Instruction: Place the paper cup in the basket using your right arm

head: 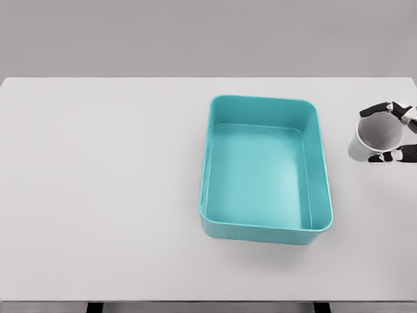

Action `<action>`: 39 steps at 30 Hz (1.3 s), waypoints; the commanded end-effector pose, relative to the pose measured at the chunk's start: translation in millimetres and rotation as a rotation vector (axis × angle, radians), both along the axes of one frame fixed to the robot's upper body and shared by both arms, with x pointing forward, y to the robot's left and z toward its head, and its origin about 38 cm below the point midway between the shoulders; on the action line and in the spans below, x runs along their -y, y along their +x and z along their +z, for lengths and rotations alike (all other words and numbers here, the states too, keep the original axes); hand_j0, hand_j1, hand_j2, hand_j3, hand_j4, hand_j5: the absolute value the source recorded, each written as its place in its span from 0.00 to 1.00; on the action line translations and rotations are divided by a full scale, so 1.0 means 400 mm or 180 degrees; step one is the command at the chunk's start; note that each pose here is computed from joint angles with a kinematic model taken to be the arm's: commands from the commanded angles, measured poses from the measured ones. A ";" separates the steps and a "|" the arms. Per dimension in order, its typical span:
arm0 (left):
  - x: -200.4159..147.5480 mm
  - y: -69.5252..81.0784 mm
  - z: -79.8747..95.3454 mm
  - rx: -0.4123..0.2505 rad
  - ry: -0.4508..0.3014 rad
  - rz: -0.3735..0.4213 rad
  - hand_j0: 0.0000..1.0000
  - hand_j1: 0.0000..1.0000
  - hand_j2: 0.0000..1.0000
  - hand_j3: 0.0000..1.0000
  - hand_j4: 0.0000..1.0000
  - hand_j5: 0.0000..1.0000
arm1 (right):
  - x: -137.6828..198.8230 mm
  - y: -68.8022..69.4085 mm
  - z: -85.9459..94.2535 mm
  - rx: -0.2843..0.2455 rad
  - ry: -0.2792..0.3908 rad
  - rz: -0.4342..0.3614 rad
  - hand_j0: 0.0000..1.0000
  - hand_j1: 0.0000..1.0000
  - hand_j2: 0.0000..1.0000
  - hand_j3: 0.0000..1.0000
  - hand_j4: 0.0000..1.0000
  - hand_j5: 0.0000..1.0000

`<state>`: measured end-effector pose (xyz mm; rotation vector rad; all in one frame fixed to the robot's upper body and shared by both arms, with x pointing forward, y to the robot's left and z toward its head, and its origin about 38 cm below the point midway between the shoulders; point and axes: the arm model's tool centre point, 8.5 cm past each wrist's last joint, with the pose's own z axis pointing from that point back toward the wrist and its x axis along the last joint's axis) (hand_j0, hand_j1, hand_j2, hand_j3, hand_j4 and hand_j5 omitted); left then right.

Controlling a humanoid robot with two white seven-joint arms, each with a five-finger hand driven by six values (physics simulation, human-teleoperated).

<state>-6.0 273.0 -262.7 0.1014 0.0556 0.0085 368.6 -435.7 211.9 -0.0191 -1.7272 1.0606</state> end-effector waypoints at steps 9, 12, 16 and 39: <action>0.000 0.000 0.000 -0.0003 0.0000 -0.0001 1.00 1.00 1.00 1.00 1.00 1.00 | -0.115 0.060 0.004 0.0074 -0.0075 0.0374 0.57 0.57 0.57 0.57 0.57 0.57; 0.000 0.000 0.000 0.0002 0.0000 -0.0001 1.00 1.00 1.00 1.00 1.00 1.00 | -0.136 0.074 0.018 0.0158 -0.0142 0.0440 0.57 0.57 0.57 0.57 0.57 0.57; 0.000 -0.003 0.000 -0.0008 0.0000 0.0000 1.00 1.00 1.00 1.00 1.00 1.00 | -0.173 0.100 0.042 0.0261 -0.0236 0.0564 0.57 0.57 0.57 0.57 0.57 0.57; 0.000 0.000 0.000 0.0002 0.0000 -0.0001 1.00 1.00 1.00 1.00 1.00 1.00 | -0.376 0.169 0.040 0.0667 -0.1481 0.1317 1.00 1.00 1.00 1.00 1.00 1.00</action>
